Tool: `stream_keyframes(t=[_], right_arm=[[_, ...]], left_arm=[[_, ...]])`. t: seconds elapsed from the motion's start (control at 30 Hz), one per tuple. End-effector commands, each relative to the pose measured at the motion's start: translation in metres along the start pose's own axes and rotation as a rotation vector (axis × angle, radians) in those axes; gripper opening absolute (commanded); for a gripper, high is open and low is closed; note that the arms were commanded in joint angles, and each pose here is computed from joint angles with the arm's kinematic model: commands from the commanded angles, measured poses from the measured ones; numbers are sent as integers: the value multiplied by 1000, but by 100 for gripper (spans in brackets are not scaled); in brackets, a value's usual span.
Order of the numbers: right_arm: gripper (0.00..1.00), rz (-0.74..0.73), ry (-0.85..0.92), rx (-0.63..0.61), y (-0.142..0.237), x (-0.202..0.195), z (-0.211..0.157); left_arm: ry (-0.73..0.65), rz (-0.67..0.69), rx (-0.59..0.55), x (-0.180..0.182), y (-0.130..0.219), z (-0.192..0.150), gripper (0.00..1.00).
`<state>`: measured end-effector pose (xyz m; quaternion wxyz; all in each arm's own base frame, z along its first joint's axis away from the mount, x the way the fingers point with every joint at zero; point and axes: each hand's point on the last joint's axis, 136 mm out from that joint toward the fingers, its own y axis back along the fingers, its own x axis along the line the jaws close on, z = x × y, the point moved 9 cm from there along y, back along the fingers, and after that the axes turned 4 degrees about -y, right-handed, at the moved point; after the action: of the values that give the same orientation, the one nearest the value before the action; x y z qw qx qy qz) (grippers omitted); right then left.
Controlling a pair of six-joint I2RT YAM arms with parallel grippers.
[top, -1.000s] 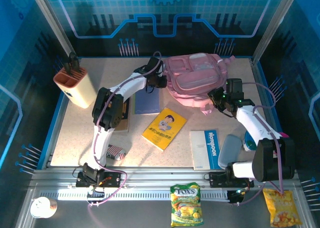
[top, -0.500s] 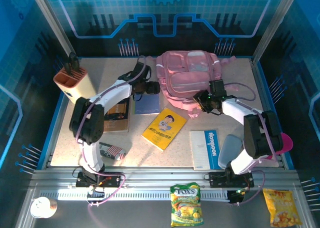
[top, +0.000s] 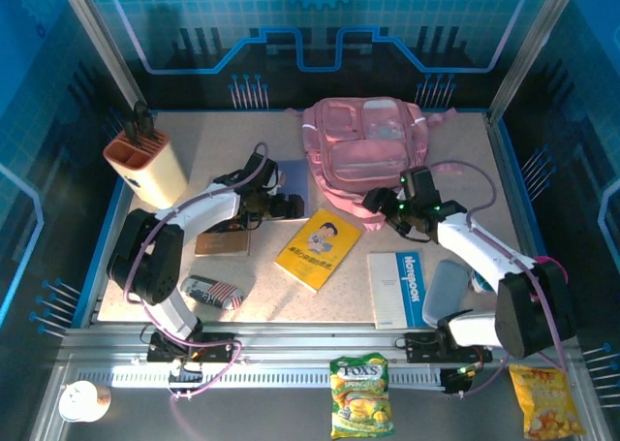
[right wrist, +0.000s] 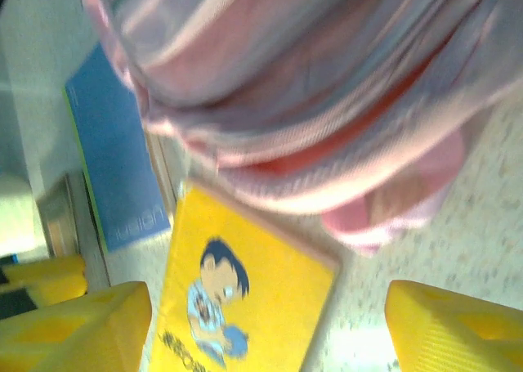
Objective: Pack books, pencil case, and school supplies into a backpack
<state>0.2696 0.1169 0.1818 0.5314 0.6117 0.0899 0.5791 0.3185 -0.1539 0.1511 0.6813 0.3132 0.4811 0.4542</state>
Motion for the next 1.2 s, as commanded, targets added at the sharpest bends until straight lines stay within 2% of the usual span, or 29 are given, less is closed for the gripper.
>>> stream_keyframes(t=[0.0,0.2,0.43,0.8,0.97,1.17], right_arm=[[75,-103,68,60,-9,-9,-31],[70,-173,98,142,-37,-2,-58],[56,-183,83,212,-64,-1,-72],[33,-216,103,235,-83,-3,-73],[27,-228,120,219,-84,-3,-68],[26,-209,112,202,-86,-4,-58]], left_arm=[[20,-85,-6,-6,7,-7,94],[30,-122,41,-6,-3,-19,91],[31,-103,108,-12,-16,-28,80],[22,-87,177,-18,-31,-34,70],[39,-105,225,-19,-37,-42,64],[66,-206,277,-33,-37,-59,50]])
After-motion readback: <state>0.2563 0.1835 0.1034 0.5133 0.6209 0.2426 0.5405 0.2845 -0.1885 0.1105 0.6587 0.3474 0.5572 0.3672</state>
